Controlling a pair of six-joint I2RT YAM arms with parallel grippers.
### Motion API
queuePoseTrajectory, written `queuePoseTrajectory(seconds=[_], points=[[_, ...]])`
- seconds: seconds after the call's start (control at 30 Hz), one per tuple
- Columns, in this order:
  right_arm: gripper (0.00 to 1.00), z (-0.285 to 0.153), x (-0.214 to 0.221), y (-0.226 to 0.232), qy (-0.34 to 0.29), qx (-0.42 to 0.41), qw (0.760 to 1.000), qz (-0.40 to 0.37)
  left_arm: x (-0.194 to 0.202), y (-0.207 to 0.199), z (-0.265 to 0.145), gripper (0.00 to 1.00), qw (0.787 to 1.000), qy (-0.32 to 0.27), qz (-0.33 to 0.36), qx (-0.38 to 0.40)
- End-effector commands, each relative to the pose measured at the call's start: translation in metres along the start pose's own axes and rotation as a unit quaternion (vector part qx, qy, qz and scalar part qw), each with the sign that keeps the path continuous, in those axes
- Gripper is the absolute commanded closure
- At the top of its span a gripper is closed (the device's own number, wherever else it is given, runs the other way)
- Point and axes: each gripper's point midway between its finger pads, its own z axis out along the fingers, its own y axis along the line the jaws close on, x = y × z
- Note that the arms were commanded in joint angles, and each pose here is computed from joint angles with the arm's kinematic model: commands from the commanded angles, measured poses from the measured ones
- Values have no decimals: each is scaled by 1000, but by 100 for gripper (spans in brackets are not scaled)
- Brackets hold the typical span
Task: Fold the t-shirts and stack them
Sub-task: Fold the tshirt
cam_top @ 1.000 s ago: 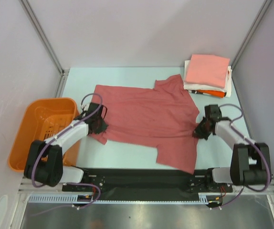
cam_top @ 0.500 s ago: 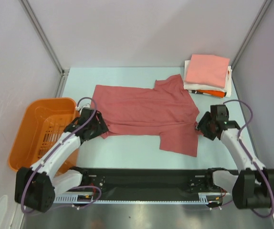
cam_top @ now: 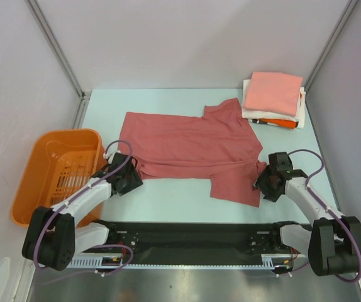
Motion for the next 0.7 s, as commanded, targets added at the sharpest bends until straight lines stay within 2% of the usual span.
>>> queuePoseTrajectory(seconds=[0.0,0.13,0.17,0.3,0.4,0.43,0.53,0.67], points=[[40,2,-9,6,-20,-13,1000,11,-11,-11,7,42,999,-29,-15,20],[41,2,-9,7,-21,-18,1000,8,-16,-11,11,45,999,-44,-15,20],[41,1,-10,9,-24,-25,999,9,-15,-10,14,50,999,-42,-12,15],[41,2,-7,7,-21,-26,999,12,-18,-11,22,56,999,-39,-8,5],[41,4,-4,1,-21,-13,1000,14,-23,-15,26,66,999,-43,-3,3],[41,4,-4,2,-20,-13,1000,18,-27,-17,26,76,999,-47,-2,5],[42,6,-2,-2,-19,-2,1000,21,-31,-19,26,97,999,-51,1,4],[42,4,4,-5,-24,9,999,26,-36,-21,18,100,998,-62,0,11]])
